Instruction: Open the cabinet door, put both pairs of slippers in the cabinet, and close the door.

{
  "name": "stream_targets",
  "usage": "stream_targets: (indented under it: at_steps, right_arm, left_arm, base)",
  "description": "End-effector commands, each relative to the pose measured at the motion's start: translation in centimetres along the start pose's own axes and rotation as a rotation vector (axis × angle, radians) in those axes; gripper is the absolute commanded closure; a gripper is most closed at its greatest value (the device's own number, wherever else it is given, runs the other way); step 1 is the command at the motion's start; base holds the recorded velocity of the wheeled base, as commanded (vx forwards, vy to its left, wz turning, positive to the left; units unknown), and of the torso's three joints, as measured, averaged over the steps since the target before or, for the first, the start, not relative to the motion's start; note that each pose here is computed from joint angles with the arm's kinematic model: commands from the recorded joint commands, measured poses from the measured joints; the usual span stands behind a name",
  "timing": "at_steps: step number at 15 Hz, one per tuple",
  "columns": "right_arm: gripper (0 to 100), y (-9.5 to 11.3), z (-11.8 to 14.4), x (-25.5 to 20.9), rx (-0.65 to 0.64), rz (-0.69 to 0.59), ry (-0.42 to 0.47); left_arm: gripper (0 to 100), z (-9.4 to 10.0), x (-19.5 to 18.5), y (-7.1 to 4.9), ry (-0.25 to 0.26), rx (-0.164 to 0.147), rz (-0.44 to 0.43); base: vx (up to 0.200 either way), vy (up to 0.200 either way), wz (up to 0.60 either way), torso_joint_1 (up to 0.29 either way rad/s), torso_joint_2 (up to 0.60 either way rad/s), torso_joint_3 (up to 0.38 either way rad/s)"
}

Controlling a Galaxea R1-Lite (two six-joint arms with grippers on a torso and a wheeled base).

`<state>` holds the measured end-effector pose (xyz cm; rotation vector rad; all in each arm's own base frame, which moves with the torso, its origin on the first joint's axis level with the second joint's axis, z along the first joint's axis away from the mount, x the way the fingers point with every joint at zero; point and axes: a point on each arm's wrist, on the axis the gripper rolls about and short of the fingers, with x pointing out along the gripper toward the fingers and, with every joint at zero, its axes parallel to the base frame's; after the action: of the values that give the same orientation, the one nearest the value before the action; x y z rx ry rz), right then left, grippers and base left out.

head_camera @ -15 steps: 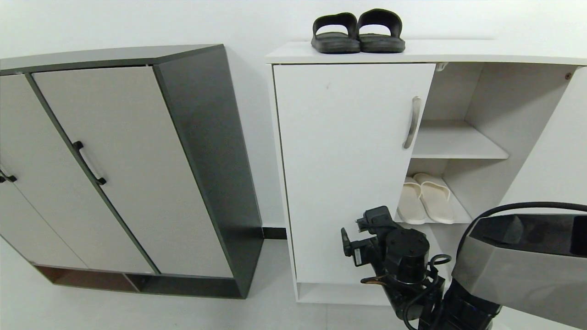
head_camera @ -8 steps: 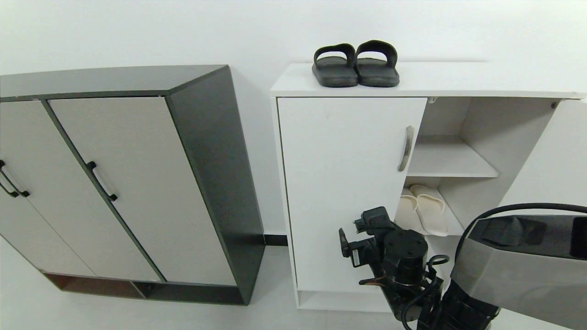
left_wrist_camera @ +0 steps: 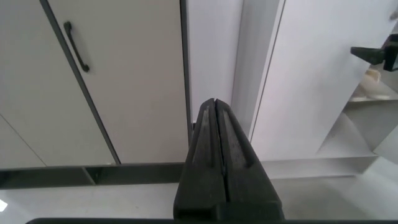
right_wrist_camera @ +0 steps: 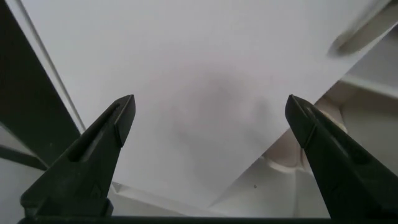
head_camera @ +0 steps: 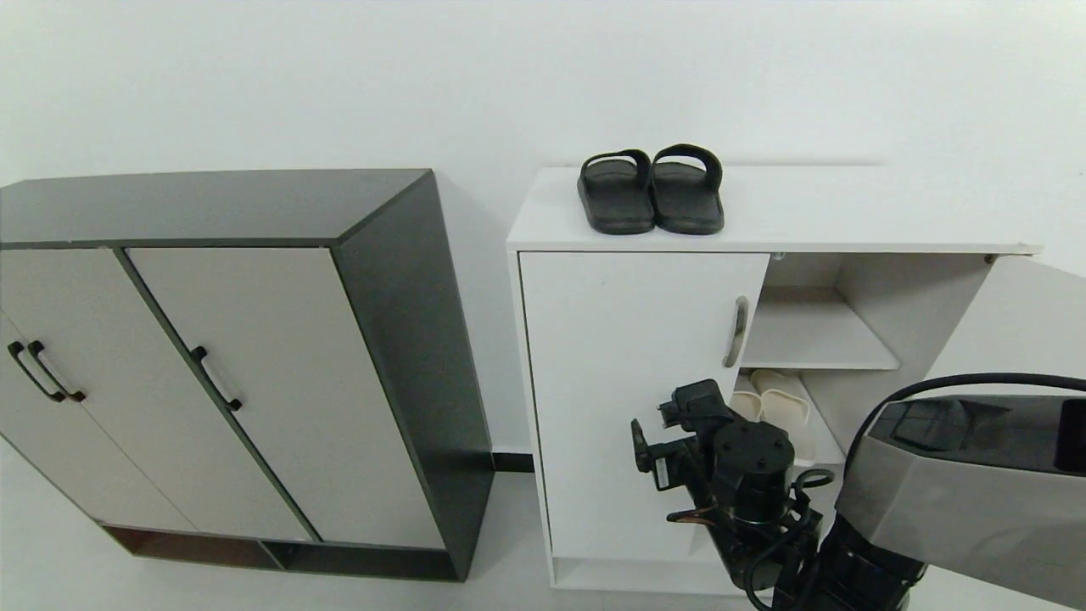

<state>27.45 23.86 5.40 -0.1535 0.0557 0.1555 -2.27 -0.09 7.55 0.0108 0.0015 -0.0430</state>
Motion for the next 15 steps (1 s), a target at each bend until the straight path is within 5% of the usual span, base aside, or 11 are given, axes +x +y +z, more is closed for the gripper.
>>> stream_targets:
  at_steps: [1, 15]
  right_arm:
    - [0, 0.0, -0.07, 0.0, -0.001, 0.0, 0.001]
    - [0, 0.15, -0.75, 0.12, -0.013, 0.0, 0.019]
  left_arm:
    - [100, 0.0, 0.0, 0.0, 0.0, 0.0, 0.0]
    - [100, 0.0, 0.0, 0.0, 0.0, 0.0, 0.0]
  base:
    - [0.0, 0.0, 0.0, 0.159, -0.48, -0.315]
    - [0.0, 0.0, 0.0, 0.213, -0.53, -0.317]
